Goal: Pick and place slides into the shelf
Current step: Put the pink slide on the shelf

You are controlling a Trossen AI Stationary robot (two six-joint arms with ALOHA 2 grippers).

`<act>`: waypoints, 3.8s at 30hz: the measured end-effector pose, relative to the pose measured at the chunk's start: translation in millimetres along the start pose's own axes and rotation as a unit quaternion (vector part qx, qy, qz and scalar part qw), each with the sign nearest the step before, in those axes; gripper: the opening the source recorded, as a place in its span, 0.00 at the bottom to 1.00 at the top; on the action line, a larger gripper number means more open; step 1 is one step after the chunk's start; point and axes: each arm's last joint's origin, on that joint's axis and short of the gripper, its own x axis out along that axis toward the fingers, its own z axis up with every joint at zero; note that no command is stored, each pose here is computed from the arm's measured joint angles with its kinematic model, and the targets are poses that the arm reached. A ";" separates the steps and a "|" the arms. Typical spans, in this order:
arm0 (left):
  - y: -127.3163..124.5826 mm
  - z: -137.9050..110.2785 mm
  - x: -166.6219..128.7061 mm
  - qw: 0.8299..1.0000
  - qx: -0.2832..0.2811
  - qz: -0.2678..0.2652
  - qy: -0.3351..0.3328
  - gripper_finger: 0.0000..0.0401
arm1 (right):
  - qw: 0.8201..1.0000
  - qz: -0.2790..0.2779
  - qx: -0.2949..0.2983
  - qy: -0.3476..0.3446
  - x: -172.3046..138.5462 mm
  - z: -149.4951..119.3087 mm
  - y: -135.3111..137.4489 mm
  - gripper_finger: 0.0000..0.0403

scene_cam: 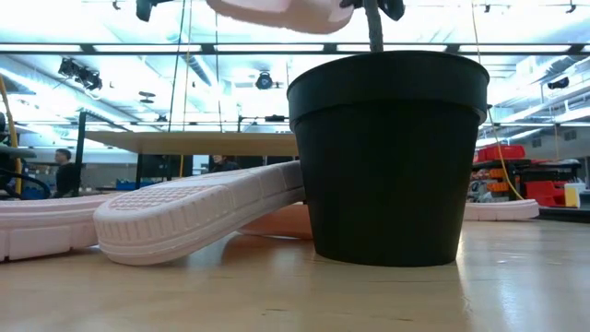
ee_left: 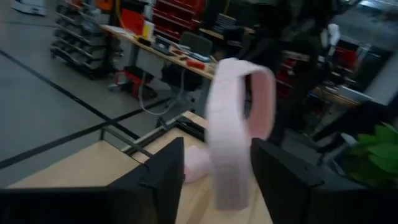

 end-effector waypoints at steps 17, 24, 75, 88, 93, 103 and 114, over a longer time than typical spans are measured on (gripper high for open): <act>-1.0 -6.8 6.0 0.999 -0.032 -0.019 0.038 0.67 | 0.999 0.019 -0.016 0.044 28.5 -6.6 4.8 0.06; -2.1 -17.7 17.7 0.995 -0.039 -0.029 0.090 0.68 | 0.999 0.037 -0.026 0.029 31.2 -5.0 14.2 0.06; 14.7 -17.2 39.8 0.994 -0.059 0.002 0.088 0.18 | 0.978 0.066 -0.194 -0.022 -38.9 -8.5 30.5 0.64; 19.8 -11.6 57.1 0.927 -0.318 0.174 -0.095 0.18 | 0.984 0.025 -0.173 -0.032 -61.5 -11.9 28.9 0.62; -3.5 -27.4 65.9 0.894 -0.359 0.220 -0.154 0.18 | 0.984 -0.007 -0.178 -0.007 -61.2 -16.7 25.7 0.62; -37.6 -84.8 97.5 0.833 -0.449 0.258 -0.192 0.18 | 0.979 -0.030 -0.198 0.026 -70.2 -24.9 21.4 0.61; -47.8 -139.7 133.6 0.768 -0.505 0.273 -0.285 0.18 | 0.979 -0.024 -0.203 0.013 -95.0 -29.6 18.1 0.58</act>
